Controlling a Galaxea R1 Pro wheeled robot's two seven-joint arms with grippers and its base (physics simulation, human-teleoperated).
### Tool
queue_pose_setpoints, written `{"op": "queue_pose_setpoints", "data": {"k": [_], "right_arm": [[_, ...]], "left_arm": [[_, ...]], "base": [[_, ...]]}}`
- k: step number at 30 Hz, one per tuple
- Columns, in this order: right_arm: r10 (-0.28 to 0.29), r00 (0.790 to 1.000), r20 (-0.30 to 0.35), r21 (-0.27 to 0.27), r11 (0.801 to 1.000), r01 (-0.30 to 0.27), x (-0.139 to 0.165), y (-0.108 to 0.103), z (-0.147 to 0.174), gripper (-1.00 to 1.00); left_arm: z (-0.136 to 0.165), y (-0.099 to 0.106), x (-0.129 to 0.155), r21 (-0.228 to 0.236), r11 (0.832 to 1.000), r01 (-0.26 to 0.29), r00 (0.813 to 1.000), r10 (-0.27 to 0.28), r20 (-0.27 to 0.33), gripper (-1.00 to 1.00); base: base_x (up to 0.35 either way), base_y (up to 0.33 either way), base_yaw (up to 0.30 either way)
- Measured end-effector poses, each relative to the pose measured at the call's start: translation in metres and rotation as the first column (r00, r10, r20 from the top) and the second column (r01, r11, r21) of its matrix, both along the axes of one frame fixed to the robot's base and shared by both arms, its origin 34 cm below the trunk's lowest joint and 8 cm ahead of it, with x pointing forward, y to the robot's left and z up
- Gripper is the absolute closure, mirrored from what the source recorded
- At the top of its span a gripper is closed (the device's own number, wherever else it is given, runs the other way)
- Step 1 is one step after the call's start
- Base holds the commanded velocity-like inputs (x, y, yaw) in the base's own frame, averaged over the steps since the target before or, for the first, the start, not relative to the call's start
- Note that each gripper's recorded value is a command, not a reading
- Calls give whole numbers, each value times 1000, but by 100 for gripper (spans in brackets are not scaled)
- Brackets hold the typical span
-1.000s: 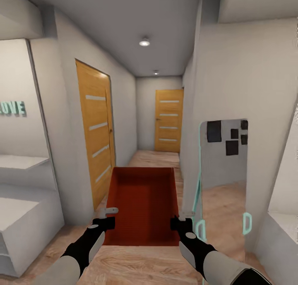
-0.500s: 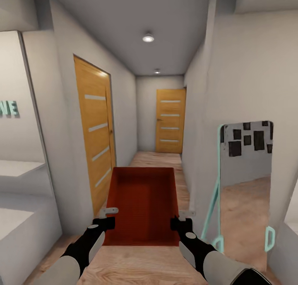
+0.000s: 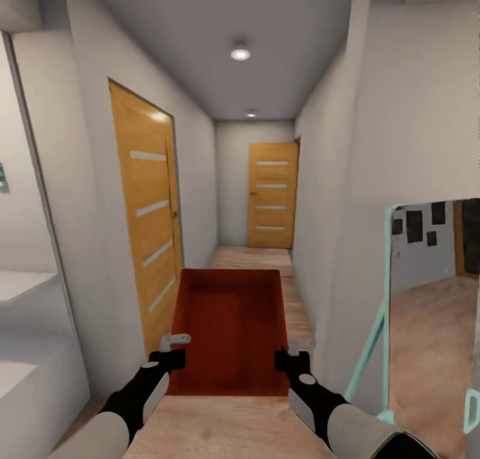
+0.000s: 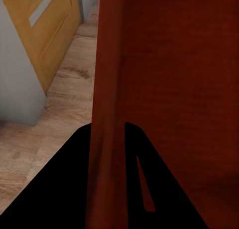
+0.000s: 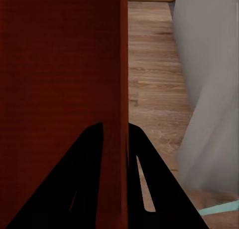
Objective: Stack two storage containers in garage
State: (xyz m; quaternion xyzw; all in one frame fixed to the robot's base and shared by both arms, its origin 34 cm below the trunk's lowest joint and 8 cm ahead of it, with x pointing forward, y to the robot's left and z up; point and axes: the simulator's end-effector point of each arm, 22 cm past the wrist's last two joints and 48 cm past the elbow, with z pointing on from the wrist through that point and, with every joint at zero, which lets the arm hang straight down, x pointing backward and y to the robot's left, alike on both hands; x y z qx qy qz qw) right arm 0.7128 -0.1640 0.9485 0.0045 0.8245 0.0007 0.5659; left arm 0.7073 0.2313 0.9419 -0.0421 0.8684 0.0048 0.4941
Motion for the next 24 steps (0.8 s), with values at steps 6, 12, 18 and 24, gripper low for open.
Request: {"op": "queue_pose_setpoints", "data": {"k": [6, 12, 18, 24], "right_arm": [[0, 1000, 0, 0, 1000, 0, 0, 0, 0, 100], [1, 1000, 3, -1, 1000, -1, 1, 0, 1, 100], [1, 1000, 2, 0, 1000, -1, 0, 0, 1, 100], [1, 1000, 3, 0, 1000, -1, 1, 0, 2, 100]], "left_arm": [[0, 0, 0, 0, 1000, 0, 1000, 0, 0, 100], [1, 0, 0, 0, 1000, -1, 1000, 1, 2, 100], [1, 0, 0, 0, 1000, 0, 1000, 0, 2, 100], [2, 0, 1, 0, 1000, -1, 1000, 1, 3, 100]], "base": [[311, 189, -276], [312, 157, -217], [317, 107, -19], [319, 99, -2]]}}
